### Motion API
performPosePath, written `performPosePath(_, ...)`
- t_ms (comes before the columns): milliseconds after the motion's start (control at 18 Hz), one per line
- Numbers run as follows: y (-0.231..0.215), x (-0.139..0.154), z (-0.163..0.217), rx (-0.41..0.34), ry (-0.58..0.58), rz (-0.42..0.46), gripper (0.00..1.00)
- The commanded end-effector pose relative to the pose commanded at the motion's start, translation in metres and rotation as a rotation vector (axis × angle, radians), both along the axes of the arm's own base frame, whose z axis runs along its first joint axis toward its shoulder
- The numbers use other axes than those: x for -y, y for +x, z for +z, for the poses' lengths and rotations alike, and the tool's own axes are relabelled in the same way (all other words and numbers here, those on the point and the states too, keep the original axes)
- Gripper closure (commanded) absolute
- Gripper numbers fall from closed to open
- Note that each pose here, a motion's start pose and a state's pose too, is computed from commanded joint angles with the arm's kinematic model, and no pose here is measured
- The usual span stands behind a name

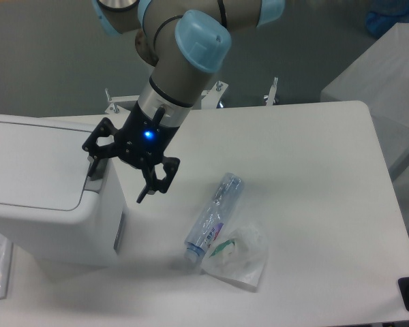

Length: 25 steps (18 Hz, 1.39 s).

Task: Open the trash can
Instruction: 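Press the gripper down on the trash can lid to pop it open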

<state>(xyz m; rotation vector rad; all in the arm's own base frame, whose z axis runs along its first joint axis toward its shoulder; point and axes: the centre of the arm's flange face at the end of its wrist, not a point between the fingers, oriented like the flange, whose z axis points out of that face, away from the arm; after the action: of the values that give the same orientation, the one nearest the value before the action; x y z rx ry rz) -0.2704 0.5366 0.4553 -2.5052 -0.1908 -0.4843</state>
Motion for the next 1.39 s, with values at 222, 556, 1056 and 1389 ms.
performPosePath(222,0.000,-0.001,-0.003,0.002,-0.003,-0.003,0.00)
performPosePath(556,0.000,-0.002,-0.001,0.000,-0.001,-0.003,0.00)
performPosePath(1056,-0.004,0.000,0.008,-0.009,0.013,0.004,0.00)
performPosePath(1389,-0.010,0.001,0.016,-0.021,0.024,0.012,0.00)
